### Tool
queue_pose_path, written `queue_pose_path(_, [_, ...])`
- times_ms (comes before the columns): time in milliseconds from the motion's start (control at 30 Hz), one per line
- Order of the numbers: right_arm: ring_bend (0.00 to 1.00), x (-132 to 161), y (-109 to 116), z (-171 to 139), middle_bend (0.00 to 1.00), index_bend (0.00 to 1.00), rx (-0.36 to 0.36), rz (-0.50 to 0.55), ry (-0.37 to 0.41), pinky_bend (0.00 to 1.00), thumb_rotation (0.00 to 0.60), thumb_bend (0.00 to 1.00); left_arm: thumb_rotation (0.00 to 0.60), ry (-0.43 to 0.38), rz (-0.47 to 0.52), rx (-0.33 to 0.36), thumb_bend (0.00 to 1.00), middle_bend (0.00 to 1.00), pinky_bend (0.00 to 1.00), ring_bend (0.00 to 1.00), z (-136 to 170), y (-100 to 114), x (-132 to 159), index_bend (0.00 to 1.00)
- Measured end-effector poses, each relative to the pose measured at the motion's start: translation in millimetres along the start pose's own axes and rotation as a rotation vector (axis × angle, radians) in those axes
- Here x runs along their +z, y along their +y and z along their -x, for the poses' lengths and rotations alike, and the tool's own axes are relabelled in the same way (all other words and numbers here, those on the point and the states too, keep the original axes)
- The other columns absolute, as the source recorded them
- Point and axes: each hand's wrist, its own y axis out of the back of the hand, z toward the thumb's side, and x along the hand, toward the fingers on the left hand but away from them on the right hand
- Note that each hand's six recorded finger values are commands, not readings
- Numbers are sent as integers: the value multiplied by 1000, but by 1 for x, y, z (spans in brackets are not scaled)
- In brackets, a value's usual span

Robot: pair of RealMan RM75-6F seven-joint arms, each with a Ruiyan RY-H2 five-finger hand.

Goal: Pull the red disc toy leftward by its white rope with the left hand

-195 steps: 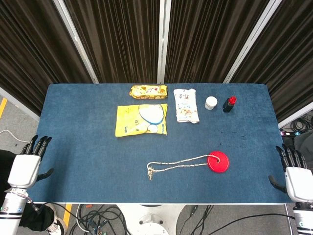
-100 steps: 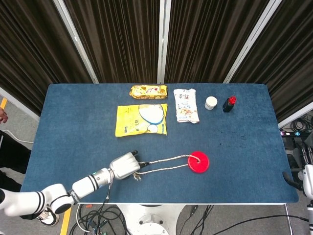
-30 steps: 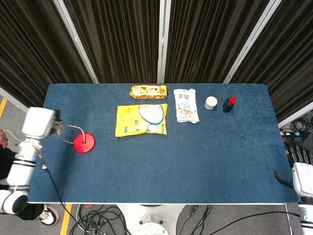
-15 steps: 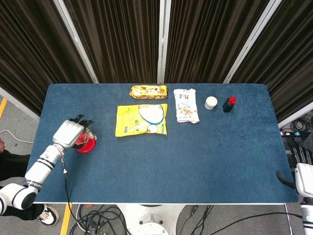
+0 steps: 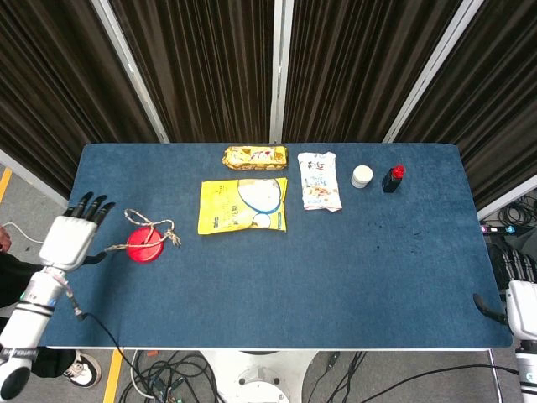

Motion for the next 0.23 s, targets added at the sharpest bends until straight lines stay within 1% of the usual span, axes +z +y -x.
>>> queue_pose_path(33, [0, 1, 0, 0, 0, 0, -1, 1, 4, 0, 600, 164, 600, 31, 8, 27, 118, 77, 265, 15, 10, -2, -6, 134])
queue_pose_path(133, [0, 4, -2, -2, 0, 0, 2, 2, 10, 0, 600, 163, 600, 111, 29, 74, 118, 77, 264, 15, 42, -13, -19, 134])
queue_pose_path(233, [0, 4, -4, -4, 0, 0, 6, 7, 8, 0, 600, 163, 600, 155, 61, 94, 117, 77, 262, 16, 70, -26, -25, 134])
